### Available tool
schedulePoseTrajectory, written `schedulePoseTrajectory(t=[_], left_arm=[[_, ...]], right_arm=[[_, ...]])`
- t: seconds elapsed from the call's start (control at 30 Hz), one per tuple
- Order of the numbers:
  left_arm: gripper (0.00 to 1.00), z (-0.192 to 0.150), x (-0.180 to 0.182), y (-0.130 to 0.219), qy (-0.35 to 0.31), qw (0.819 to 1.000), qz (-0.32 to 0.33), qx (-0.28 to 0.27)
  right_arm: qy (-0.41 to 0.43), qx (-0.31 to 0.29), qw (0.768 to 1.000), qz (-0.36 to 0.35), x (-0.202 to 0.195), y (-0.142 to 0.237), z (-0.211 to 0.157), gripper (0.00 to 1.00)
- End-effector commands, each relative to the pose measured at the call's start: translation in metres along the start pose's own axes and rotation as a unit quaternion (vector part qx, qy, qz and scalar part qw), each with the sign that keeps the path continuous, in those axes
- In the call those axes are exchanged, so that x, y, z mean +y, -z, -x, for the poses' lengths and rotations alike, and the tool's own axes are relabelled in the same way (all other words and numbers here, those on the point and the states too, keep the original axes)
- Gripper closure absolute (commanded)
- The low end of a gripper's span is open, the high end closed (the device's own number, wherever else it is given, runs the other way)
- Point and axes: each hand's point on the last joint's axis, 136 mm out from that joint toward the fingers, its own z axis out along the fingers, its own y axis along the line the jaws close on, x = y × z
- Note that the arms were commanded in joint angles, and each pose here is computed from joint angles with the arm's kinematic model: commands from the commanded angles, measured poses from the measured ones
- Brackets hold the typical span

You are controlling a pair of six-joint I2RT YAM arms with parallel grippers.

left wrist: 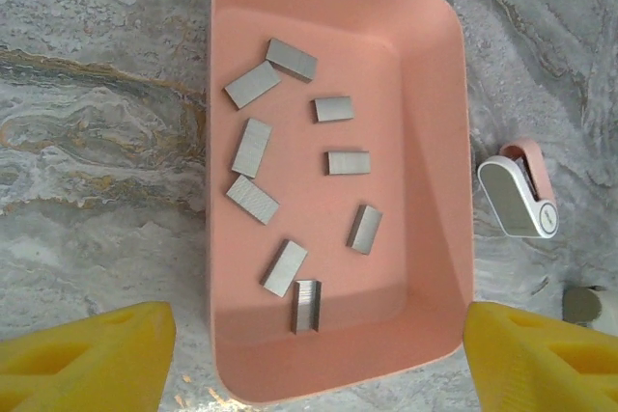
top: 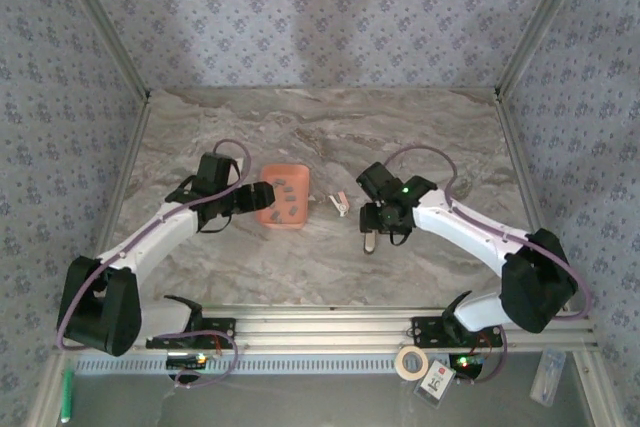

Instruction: Load the staples into the stapler

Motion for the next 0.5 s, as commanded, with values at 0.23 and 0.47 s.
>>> schedulePoseTrajectory(t=[0.23,0.47], left_arm=[[0.22,0.003,-0.007,-0.001,-0.018,1.0,-0.016,-0.007],[0.22,0.001,-0.006,-0.005,-0.014,1.0,-0.016,-0.002]], right_arm=[[0.024,0.048,0.998,-0.028,0.001,-0.026,-0.025,0.43],[0.017,0.058,0.998,-0.015,0.007,-0.039,-0.036,0.47]])
